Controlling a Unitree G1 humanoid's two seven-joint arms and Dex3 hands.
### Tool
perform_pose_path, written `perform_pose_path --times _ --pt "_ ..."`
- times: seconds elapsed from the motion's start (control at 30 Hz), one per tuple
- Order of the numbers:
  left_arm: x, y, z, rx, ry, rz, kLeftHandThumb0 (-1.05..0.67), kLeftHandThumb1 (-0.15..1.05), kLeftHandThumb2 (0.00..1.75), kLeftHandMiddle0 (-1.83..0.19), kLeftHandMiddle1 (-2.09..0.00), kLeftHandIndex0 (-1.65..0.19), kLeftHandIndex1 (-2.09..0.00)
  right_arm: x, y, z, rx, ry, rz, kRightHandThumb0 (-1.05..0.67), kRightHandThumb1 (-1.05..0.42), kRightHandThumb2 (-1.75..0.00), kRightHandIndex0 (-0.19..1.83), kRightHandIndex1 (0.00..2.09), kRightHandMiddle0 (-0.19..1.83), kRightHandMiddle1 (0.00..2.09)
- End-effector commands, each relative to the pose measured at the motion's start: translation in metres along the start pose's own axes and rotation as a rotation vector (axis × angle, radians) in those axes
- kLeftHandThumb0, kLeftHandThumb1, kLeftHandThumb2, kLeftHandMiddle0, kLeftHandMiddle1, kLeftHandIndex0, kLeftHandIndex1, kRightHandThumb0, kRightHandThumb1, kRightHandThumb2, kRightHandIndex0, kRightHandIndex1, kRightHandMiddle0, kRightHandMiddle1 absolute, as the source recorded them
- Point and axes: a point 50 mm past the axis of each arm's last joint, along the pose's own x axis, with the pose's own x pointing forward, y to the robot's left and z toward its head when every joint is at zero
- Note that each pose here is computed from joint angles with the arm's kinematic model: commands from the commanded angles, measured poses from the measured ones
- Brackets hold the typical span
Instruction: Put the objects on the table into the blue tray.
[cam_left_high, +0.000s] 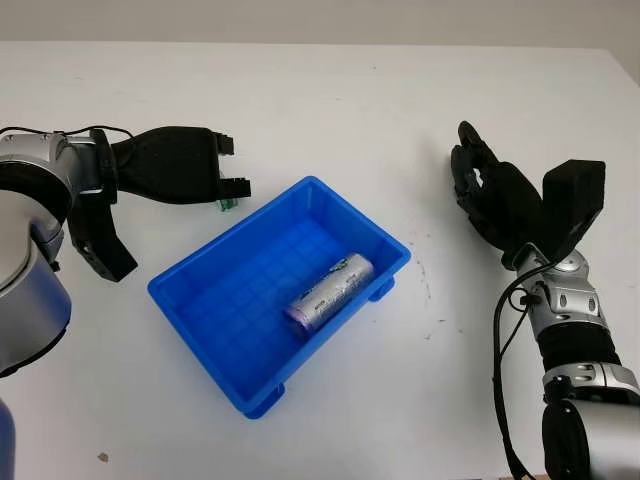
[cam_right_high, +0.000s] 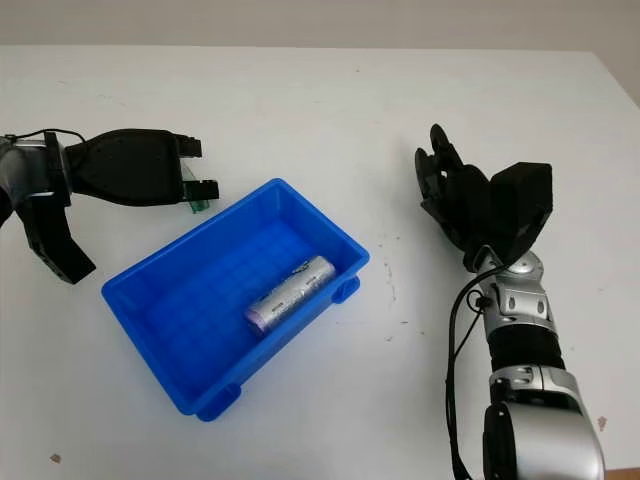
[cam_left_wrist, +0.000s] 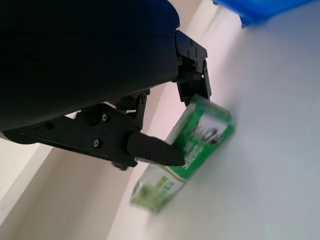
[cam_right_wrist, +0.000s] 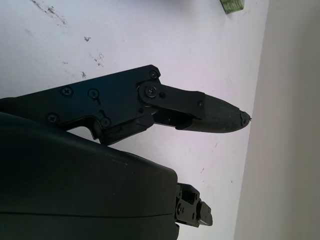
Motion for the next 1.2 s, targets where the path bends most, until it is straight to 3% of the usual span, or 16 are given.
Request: perform_pose_path --times 0.0,0.23,0.4,0.47,0.57,0.67,0.77,0.83,0.9,0.97,1.03,1.1,1.17 --pt "-0.003 0.0 -0.007 -0.035 0.068 -0.007 -0.48 1.05 0.39 -0.84 -2.09 -0.42 -2.09 -0.005 -0.001 -0.017 0.007 0.069 0.002 -0.74 -1.05 -0.61 -0.19 0.0 -0.19 0.0" --pt "0.0 0.014 -0.03 -0.072 0.175 0.049 -0.44 1.05 0.41 -0.95 -2.09 -0.58 -2.09 -0.002 0.002 -0.017 0.004 0.09 0.031 -0.73 -1.05 -0.6 -0.19 0.0 -0.19 0.0" --pt "-0.004 0.023 -0.05 -0.018 0.223 0.051 -0.43 1.05 0.43 -0.7 -2.09 -0.3 -2.05 -0.001 0.003 -0.017 -0.001 0.095 0.039 -0.72 -1.05 -0.61 -0.19 0.0 -0.19 0.0" --pt "-0.006 0.027 -0.057 0.026 0.236 0.079 -0.43 1.05 0.42 -0.68 -2.09 -0.3 -1.99 -0.001 0.003 -0.017 -0.004 0.101 0.038 -0.72 -1.05 -0.61 -0.19 0.0 -0.19 0.0" --pt "-0.011 0.032 -0.066 0.053 0.253 0.107 -0.41 1.05 0.31 -0.76 -2.09 -0.39 -2.08 -0.001 0.004 -0.017 0.001 0.105 0.036 -0.72 -1.05 -0.61 -0.19 0.0 -0.19 0.0" --pt "-0.018 0.036 -0.077 0.082 0.291 0.114 -0.4 1.05 0.2 -0.69 -2.09 -0.3 -2.08 0.0 0.004 -0.017 0.003 0.108 0.035 -0.72 -1.05 -0.61 -0.19 0.0 -0.19 0.0" --pt "-0.026 0.043 -0.089 0.111 0.331 0.166 -0.4 1.05 0.25 -0.76 -2.09 -0.36 -2.09 0.0 0.005 -0.017 0.001 0.111 0.034 -0.72 -1.05 -0.61 -0.19 0.0 -0.19 0.0" --pt "-0.032 0.049 -0.098 0.134 0.378 0.205 -0.43 1.05 0.33 -0.92 -2.09 -0.52 -2.09 0.0 0.006 -0.018 -0.004 0.11 0.036 -0.73 -1.05 -0.61 -0.19 0.0 -0.19 0.0" --pt "-0.037 0.054 -0.107 0.062 0.475 0.244 -0.45 1.05 0.34 -0.87 -2.09 -0.54 -2.09 0.0 0.006 -0.018 0.005 0.111 0.036 -0.73 -1.05 -0.62 -0.19 0.0 -0.19 0.0" --pt "-0.036 0.064 -0.114 -0.133 0.582 0.351 -0.43 1.05 0.32 -0.8 -2.09 -0.55 -2.09 0.0 0.007 -0.018 -0.002 0.111 0.037 -0.73 -1.05 -0.62 -0.19 0.0 -0.19 0.0" --pt "-0.03 0.076 -0.118 -0.455 0.659 0.5 -0.4 1.05 0.36 -0.84 -2.09 -0.57 -2.09 0.0 0.008 -0.019 -0.003 0.105 0.038 -0.73 -1.05 -0.62 -0.19 0.0 -0.19 0.0" --pt "-0.025 0.088 -0.118 -0.766 0.636 0.615 -0.37 1.05 0.44 -0.96 -2.09 -0.52 -2.09 0.001 0.008 -0.019 0.002 0.107 0.04 -0.73 -1.05 -0.62 -0.19 0.0 -0.19 0.0" --pt "-0.025 0.096 -0.117 -0.903 0.597 0.65 -0.35 1.05 0.46 -1.06 -2.09 -0.47 -2.09 0.001 0.009 -0.02 0.006 0.109 0.038 -0.73 -1.05 -0.61 -0.19 0.0 -0.19 0.0"
